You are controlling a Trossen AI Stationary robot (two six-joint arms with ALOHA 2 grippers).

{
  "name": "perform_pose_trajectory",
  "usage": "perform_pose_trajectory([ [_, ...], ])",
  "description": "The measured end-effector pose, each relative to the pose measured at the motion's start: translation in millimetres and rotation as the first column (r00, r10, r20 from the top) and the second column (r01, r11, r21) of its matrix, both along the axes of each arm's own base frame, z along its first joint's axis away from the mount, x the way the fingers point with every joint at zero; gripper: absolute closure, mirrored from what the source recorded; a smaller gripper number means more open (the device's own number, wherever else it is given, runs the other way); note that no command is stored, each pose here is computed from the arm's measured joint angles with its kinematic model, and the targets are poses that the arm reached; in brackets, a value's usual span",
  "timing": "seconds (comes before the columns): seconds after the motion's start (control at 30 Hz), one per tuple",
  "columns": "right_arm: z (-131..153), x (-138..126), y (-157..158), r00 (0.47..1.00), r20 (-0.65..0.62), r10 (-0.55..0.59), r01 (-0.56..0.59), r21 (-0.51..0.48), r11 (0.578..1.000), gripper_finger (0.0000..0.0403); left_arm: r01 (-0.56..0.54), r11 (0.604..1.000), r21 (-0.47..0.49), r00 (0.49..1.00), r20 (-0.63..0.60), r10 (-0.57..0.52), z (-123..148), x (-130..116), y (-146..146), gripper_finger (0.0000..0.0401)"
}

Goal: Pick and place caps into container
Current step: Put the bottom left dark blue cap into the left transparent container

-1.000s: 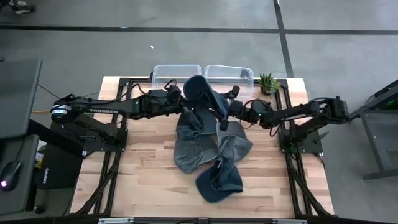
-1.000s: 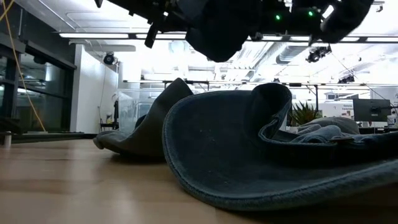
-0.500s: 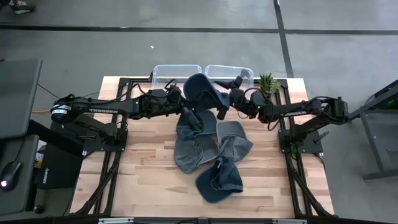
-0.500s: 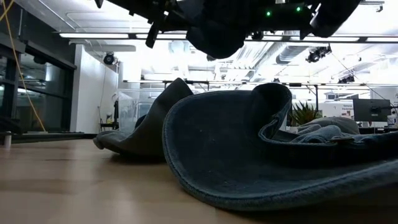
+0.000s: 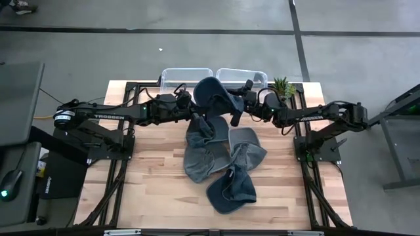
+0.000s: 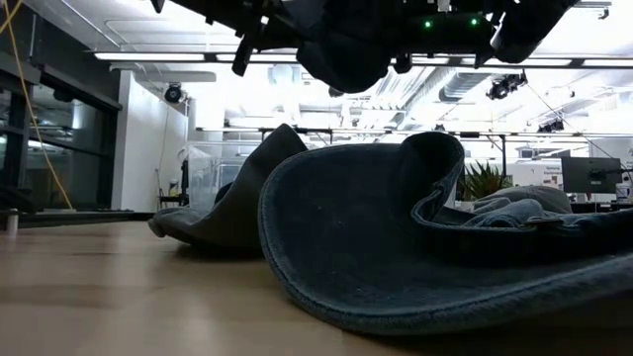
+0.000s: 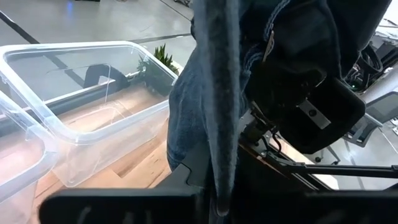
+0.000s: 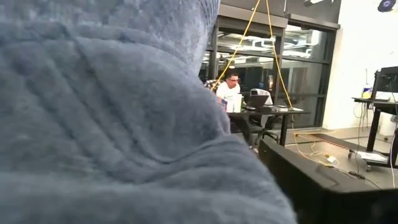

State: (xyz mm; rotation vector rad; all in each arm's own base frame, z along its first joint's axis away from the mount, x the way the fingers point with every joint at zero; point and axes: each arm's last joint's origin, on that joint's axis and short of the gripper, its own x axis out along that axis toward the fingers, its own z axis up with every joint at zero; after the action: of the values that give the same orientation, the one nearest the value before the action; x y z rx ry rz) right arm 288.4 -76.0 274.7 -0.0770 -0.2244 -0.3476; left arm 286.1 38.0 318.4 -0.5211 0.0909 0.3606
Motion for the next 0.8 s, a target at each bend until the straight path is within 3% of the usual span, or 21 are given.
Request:
perform_pose_trajectory([
  [0.33,-1.0,0.2,-0.2,1.0,-0.01,0.0,0.0,0.002,1.0,0.039,0.002,1.0,0.004,1.0,-0.002,-0.002,0.0,0.0,0.0,0.0373],
  [0.6,-5.2,-1.5,-9.4,0.999,-0.037,0.008,-0.006,0.063,0.998,0.0399,0.024,0.993,0.117,0.999,-0.043,-0.019,-0.2,0.0,0.0,0.0362],
  [0.8,-7.4,-4.3,-19.4,0.998,-0.044,0.039,-0.034,0.107,0.994,0.04,0.045,0.98,0.193,0.997,-0.077,-0.031,-0.7,-0.1,-0.1,0.0289],
])
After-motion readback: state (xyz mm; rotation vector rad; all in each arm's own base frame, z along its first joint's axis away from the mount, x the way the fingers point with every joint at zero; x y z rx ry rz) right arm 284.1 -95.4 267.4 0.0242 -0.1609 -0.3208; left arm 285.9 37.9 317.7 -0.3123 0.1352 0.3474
